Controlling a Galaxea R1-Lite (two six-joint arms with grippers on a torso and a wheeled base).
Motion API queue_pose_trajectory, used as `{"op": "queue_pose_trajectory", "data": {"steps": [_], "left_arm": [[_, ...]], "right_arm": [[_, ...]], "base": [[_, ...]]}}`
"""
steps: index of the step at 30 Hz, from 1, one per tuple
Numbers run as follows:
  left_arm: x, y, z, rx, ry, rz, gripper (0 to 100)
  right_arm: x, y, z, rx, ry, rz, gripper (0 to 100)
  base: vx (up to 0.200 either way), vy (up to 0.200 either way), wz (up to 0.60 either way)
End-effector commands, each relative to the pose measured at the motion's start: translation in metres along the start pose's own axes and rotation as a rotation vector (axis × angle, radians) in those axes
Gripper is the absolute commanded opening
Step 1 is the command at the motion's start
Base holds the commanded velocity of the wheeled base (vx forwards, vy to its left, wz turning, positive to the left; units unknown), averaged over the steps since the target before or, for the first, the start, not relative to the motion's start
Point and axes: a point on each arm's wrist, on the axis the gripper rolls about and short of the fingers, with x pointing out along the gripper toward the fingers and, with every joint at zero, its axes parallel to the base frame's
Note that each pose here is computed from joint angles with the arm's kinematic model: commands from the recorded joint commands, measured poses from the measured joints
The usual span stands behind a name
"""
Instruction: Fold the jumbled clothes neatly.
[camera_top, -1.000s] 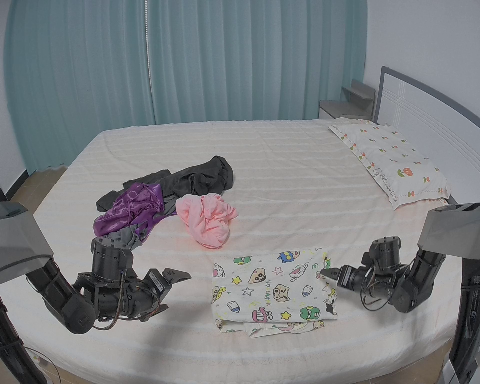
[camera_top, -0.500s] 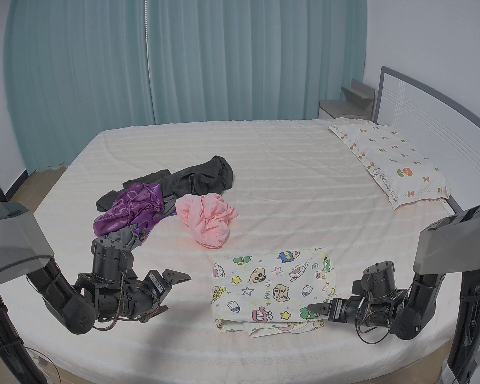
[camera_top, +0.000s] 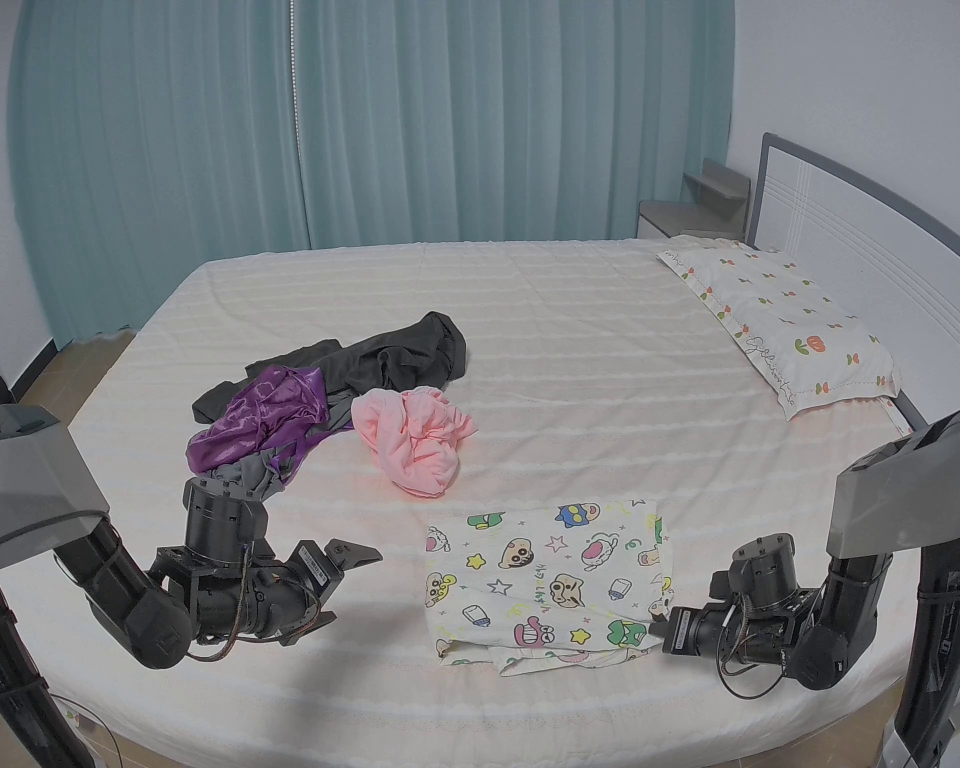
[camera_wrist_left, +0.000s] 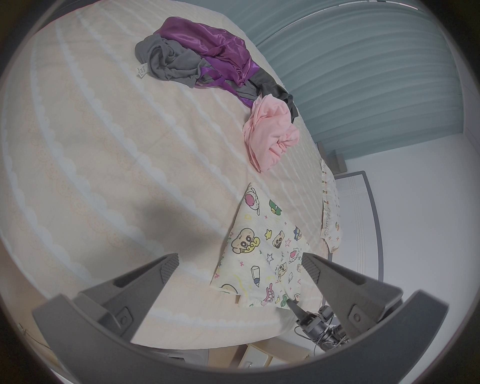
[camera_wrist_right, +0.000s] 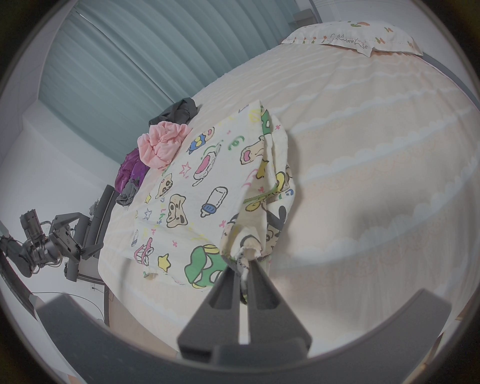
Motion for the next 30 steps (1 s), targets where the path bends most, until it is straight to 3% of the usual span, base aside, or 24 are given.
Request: {"op": "queue_pose_trajectory", "data": {"steps": [1,17,18,23,30], "left_arm": [[0.0,0.0,0.0,0.0,-0.001,-0.001,100],[0.0,0.0,0.0,0.0,-0.002,0.001,100],[0.0,0.0,0.0,0.0,-0.002,0.001,100],[0.001,0.001,0.0,-0.001,0.0,0.005,100],[0.02,-0.002,0.0,0.018,0.015,0.006,100]], "right_arm": [[-0.007,-0.003,0.0,0.005,-0.023,-0.022,0],[-0.012,-0.013,-0.009,0.007,-0.019,-0.058,0],[-0.011,-0.014,-0.01,0.007,-0.014,-0.061,100],[-0.01,-0.017,-0.014,0.011,0.005,-0.073,100],[-0.023,-0.022,0.007,0.04,-0.1,-0.063,100]], "base": [[0.0,0.0,0.0],[0.0,0.0,0.0],[0.0,0.0,0.0],[0.0,0.0,0.0],[0.0,0.0,0.0]]}}
